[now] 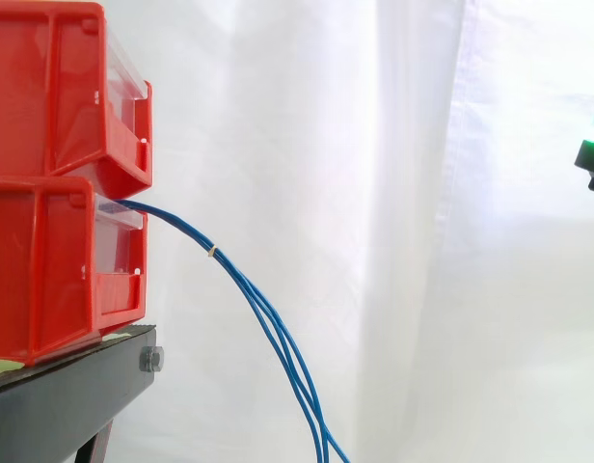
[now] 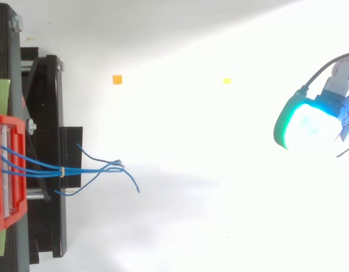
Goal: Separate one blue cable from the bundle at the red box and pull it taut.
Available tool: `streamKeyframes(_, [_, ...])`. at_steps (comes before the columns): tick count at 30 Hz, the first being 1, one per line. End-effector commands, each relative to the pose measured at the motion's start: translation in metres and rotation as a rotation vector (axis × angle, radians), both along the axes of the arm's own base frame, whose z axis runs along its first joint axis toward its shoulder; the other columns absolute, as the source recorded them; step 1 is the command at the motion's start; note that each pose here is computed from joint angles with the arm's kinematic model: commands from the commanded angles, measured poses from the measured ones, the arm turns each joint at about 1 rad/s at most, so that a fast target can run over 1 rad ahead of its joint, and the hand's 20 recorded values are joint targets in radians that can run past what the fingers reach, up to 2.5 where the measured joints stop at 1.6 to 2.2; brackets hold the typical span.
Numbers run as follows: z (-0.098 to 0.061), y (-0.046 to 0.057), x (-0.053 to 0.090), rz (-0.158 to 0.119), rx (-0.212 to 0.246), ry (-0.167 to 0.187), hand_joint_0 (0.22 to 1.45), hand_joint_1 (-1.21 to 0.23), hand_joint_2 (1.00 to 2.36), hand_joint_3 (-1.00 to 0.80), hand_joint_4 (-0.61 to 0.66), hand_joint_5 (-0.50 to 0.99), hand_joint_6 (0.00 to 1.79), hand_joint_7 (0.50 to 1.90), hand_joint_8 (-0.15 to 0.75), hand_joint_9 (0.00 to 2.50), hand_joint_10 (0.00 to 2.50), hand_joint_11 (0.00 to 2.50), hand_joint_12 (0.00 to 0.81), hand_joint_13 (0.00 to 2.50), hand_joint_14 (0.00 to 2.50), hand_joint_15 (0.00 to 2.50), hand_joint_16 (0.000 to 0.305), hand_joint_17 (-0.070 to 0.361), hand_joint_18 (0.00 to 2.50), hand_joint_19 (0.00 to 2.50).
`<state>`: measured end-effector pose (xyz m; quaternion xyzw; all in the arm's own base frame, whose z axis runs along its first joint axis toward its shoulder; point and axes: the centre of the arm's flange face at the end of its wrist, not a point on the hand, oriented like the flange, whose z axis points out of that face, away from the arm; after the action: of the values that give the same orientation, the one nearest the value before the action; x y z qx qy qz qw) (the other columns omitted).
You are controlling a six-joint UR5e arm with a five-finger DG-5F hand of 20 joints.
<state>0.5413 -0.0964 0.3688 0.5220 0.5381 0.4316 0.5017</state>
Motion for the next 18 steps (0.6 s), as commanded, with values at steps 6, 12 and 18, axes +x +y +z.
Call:
streamKeyframes(6, [-0.0008,0.0002,0.0003,0.000,0.000,0.001,0.55,-0.56,1.00,-0.50,0.32,-0.22,0.50,0.85,0.389,0.68,0.01,0.56,0.442,0.70,0.01,0.41,0.058,0.132,0.77,0.54])
streamKeyframes(12, [0.0000,0.0002,0.0000,0.000,0.000,0.000,0.54,-0.57,1.00,-0.50,0.32,-0.23,0.50,0.85,0.382,0.51,0.01,0.48,0.438,0.65,0.01,0.40,0.057,0.129,0.73,0.52])
streamKeyframes(18, [0.0000,0.0002,0.0000,0.000,0.000,0.000,0.54,-0.59,1.00,-0.50,0.30,-0.24,0.50,0.84,0.365,0.37,0.01,0.36,0.423,0.57,0.01,0.36,0.056,0.125,0.67,0.47])
